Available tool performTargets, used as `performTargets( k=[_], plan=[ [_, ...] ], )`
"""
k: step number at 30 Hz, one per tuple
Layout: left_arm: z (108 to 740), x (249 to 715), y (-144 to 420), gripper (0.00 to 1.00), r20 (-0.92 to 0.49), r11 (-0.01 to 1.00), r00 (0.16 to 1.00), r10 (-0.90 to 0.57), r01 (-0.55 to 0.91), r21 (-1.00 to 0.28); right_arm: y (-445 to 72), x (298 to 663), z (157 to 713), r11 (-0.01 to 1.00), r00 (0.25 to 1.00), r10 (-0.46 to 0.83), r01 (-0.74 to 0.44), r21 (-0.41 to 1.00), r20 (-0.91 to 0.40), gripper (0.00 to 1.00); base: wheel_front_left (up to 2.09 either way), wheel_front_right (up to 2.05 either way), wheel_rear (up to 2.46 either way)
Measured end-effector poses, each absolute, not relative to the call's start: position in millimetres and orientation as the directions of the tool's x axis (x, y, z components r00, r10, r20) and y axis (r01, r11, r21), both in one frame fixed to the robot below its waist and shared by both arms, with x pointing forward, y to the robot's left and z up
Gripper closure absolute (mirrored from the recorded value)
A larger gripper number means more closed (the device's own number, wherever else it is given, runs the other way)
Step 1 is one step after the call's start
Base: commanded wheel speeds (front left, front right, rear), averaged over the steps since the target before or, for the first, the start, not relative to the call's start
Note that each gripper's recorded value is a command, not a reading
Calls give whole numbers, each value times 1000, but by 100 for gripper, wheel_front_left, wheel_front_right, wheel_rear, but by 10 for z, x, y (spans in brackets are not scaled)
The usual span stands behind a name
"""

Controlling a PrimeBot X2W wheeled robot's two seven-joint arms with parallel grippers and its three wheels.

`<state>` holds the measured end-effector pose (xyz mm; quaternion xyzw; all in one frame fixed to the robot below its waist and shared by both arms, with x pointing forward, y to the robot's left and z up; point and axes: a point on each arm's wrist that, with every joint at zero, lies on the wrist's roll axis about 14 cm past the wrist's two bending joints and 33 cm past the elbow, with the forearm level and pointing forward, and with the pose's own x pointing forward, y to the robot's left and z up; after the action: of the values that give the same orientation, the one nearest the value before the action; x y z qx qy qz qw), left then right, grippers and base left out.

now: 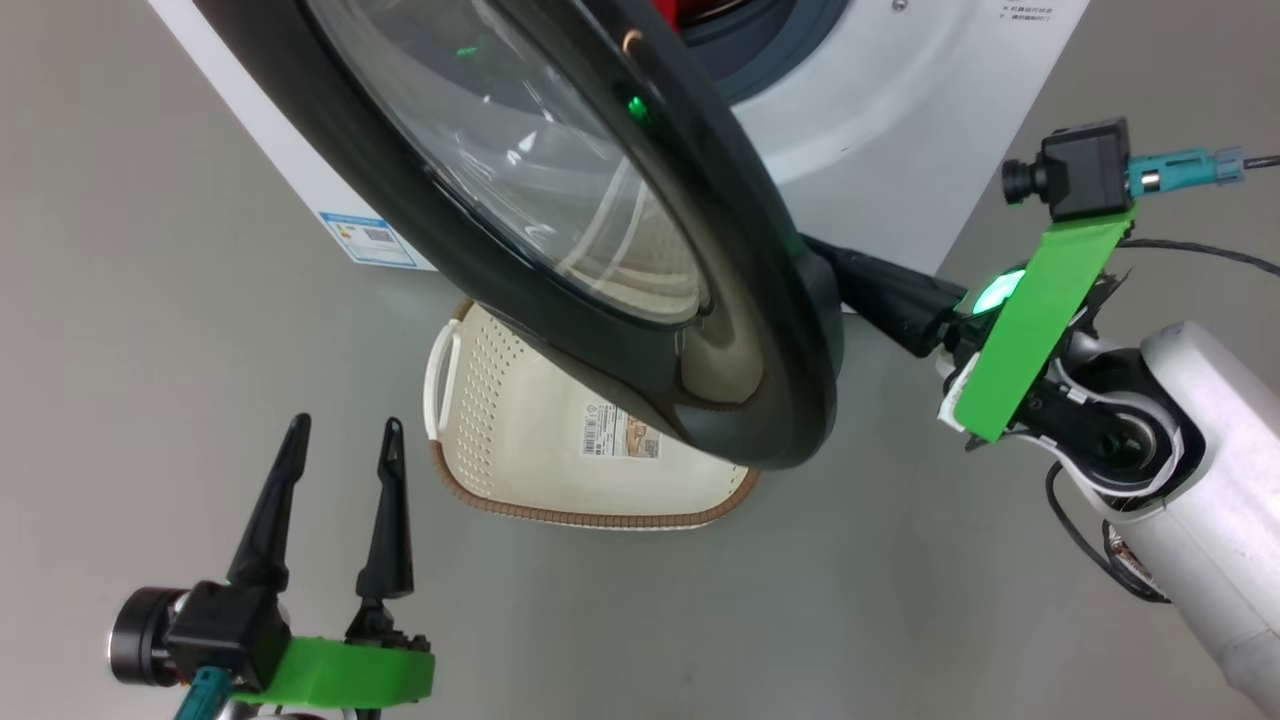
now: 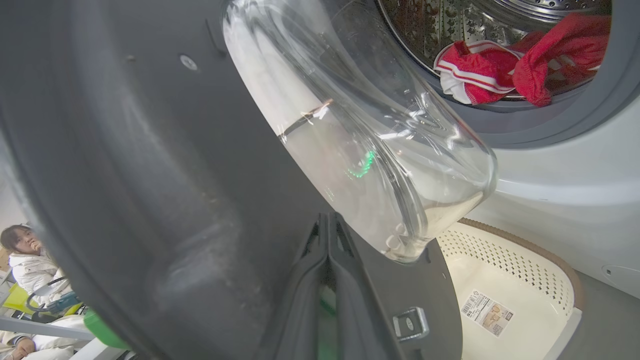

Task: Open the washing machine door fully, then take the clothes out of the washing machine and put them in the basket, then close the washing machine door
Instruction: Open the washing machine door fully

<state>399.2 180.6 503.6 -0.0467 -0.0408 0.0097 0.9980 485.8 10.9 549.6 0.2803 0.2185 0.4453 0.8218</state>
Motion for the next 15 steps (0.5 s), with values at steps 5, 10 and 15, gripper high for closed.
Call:
performTargets(
  k=[5, 10, 15],
  plan=[
    [5055, 3922, 1870, 0, 82, 995, 996, 44, -37, -91, 232, 4711, 5525, 408, 465, 880, -630, 661, -99, 100, 0, 0, 0],
    [5113, 3847, 1952, 0, 95, 994, 993, 70, -61, -89, 353, 4571, 5561, 372, 428, 900, -650, 663, -86, 100, 0, 0, 0],
    [5123, 3761, 2000, 0, 94, 993, 992, 88, -80, -89, 460, 4417, 5571, 341, 389, 918, -665, 664, -82, 100, 0, 0, 0]
  ],
)
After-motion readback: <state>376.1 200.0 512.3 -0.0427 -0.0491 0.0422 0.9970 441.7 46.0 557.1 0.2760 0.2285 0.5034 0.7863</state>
